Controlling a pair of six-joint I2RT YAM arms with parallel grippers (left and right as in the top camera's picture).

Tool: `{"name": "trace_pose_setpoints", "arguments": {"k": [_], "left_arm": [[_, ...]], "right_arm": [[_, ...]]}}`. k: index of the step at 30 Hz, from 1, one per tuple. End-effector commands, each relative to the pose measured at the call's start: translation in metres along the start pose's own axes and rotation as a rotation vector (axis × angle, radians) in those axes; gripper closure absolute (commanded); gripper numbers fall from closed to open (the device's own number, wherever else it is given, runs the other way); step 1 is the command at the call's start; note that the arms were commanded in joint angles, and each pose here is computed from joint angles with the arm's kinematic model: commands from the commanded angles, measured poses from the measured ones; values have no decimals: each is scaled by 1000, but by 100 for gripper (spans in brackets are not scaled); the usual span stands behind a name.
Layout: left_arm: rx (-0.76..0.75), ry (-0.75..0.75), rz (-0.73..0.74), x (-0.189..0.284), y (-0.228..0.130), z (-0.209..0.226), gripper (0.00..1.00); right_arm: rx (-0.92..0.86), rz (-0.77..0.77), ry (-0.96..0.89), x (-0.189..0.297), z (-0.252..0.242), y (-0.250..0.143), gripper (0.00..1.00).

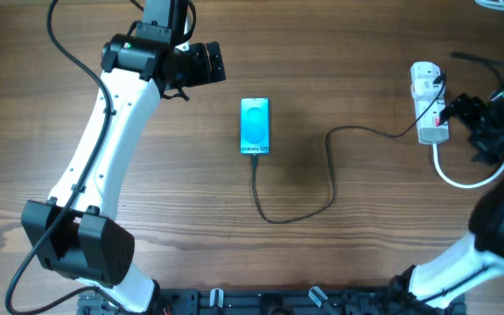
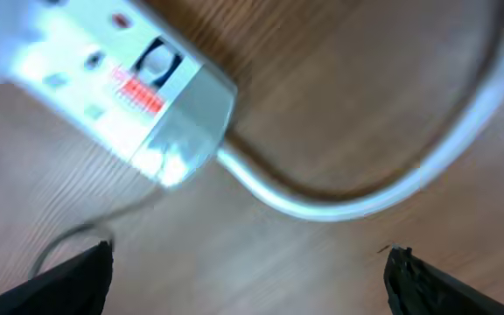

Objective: Plug charger to phone and switch on socket

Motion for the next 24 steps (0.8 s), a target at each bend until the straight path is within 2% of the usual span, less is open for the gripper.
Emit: {"name": "trace_pose_setpoints", "arguments": {"k": [1, 3, 7, 10, 13, 24], "left_arm": [[8, 17, -3, -3, 0, 1, 0], [8, 17, -3, -3, 0, 1, 0], [8, 17, -3, -3, 0, 1, 0], [8, 17, -3, -3, 0, 1, 0], [8, 17, -3, -3, 0, 1, 0], [8, 17, -3, -3, 0, 1, 0]], "right_arm": [[108, -142, 57, 53, -2, -45, 0], [195, -216, 136, 77, 0, -79, 0], [224, -250, 246, 102, -9, -143, 0], [94, -200, 336, 118, -17, -191, 0], [-40, -213, 363, 126, -21, -204, 0], [-56, -207, 328, 124, -25, -205, 0]]}}
Point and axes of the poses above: each gripper's point midway between its finger pads, its own x axis back along the fingers, its own z axis along the line the jaws close on, y = z × x, the point moved 7 cm from there along x, back along the fingers, and after that the axes turned 5 degrees about x, right-handed, at the moved point
